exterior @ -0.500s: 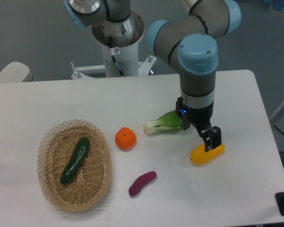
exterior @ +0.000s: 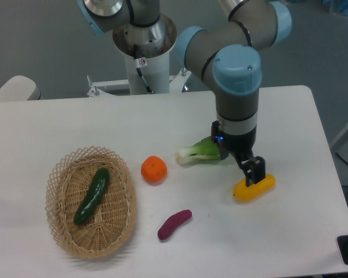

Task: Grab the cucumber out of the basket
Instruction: 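Lift the gripper up from beside the yellow fruit, then move the gripper over the basket above the green cucumber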

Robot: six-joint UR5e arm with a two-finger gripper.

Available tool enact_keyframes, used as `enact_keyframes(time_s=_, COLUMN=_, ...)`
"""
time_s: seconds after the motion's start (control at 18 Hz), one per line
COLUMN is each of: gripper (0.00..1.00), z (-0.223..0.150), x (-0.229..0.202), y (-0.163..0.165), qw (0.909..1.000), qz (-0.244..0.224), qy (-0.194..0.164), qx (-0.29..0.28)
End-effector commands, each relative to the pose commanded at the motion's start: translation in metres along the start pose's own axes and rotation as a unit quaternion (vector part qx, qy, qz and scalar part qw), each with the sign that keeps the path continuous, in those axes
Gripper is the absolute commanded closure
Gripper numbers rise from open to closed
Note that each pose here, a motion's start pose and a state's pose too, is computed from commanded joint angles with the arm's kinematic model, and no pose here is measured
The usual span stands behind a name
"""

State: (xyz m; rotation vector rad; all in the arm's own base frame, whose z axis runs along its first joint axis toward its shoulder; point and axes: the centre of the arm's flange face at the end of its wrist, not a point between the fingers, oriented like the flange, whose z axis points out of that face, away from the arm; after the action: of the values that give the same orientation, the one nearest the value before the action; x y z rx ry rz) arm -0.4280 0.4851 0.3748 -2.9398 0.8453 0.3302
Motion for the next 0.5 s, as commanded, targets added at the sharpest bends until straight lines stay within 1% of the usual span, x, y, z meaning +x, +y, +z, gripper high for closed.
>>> enact_keyframes(time_s=0.11, gripper=0.0, z=0.004, x=0.009, y=-0.009, qw=0.9987, qz=-0.05, qy=0.007, qx=0.004)
enact_keyframes(time_s=0.28, gripper=0.0, z=0.001, x=0.02, y=-0.043, qw=0.9946, qz=-0.103, qy=0.008, qx=0.01)
enact_keyframes(time_s=0.33, gripper=0.0, z=0.003, x=0.025, y=-0.055, qw=0.9914, qz=-0.13, qy=0.011, qx=0.01)
enact_keyframes(time_s=0.44, gripper=0.0, z=0.004, x=0.036, y=-0.084, qw=0.9819, qz=-0.188, qy=0.017, qx=0.014)
enact_keyframes(time_s=0.5, gripper=0.0, z=0.011, x=0.046, y=-0.1, qw=0.9776, qz=-0.209, qy=0.022, qx=0.009)
